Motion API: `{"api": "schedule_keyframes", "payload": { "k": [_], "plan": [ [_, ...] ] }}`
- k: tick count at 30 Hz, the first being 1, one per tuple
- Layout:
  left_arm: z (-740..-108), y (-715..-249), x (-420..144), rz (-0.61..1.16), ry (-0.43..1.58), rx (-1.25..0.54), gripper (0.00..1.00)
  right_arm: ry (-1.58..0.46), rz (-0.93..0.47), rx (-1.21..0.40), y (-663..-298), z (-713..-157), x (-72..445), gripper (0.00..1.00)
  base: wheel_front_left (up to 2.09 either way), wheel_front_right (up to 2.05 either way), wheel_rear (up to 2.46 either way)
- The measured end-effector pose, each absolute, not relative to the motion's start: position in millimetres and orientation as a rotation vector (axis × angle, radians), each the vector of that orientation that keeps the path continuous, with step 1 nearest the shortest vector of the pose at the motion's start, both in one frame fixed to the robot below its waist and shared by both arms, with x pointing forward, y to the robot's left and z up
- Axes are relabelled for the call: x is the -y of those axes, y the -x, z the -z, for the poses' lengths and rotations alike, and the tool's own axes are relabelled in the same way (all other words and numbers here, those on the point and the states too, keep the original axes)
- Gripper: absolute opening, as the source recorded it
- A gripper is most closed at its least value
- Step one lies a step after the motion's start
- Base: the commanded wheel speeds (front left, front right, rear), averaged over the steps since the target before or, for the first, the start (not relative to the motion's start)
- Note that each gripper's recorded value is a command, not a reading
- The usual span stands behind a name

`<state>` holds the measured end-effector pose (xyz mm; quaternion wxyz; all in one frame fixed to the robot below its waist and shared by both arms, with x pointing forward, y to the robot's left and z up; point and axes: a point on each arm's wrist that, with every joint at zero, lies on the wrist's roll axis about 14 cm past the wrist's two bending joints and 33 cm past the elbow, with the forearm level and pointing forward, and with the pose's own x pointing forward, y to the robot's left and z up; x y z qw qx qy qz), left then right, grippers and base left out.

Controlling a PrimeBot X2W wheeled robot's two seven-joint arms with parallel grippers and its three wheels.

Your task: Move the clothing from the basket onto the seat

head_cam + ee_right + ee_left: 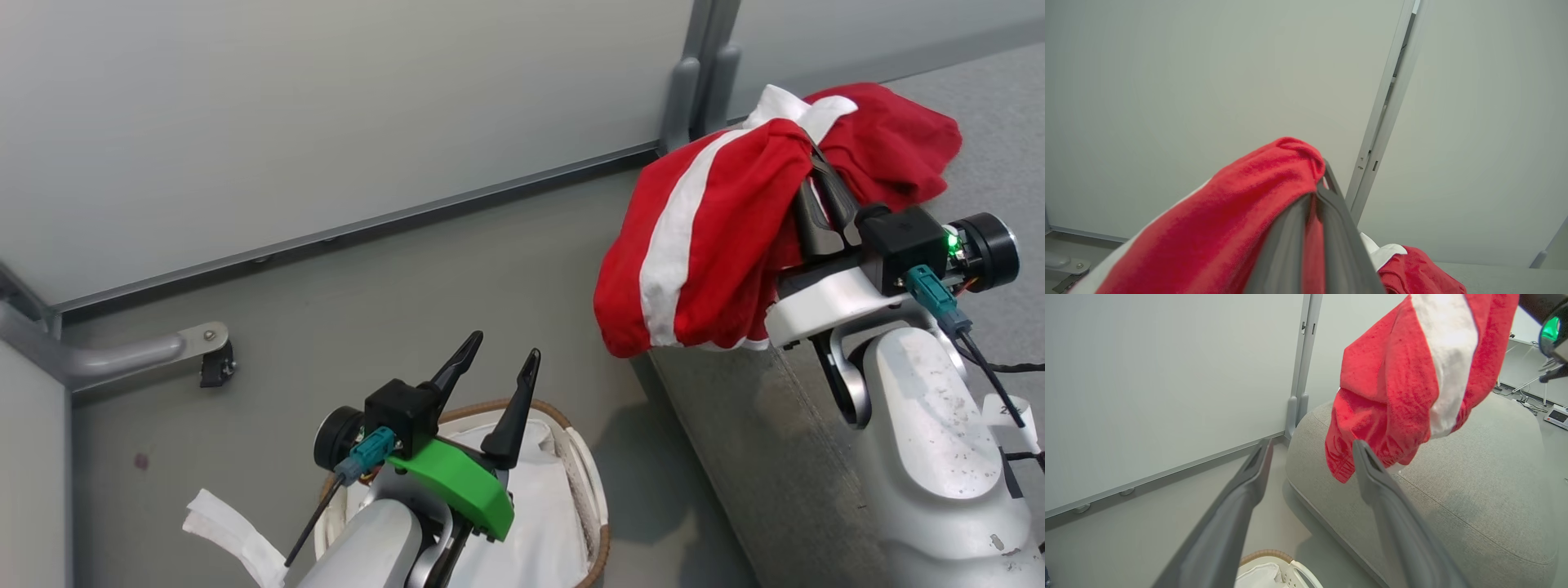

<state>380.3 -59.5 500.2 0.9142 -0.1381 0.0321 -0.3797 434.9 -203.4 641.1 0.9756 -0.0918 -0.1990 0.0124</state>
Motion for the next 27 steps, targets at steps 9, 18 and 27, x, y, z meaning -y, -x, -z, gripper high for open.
{"api": "schedule_keyframes", "payload": {
  "k": [9,18,27],
  "plan": [
    [-500.5,-371.4,109.9,0.940,0.306,-0.078,1.00,0.210,0.155,0.366,-414.1,-634.0,269.4,0.00,0.00,0.00,0.00],
    [-488.5,-374.0,140.5,1.046,0.334,-0.108,1.00,0.215,0.272,0.306,-411.5,-614.4,311.8,0.00,0.00,0.00,0.00],
    [-470.4,-400.1,144.5,1.069,0.345,-0.115,1.00,0.345,0.366,0.393,-452.0,-657.9,348.2,0.00,0.00,0.00,0.00]
  ]
}}
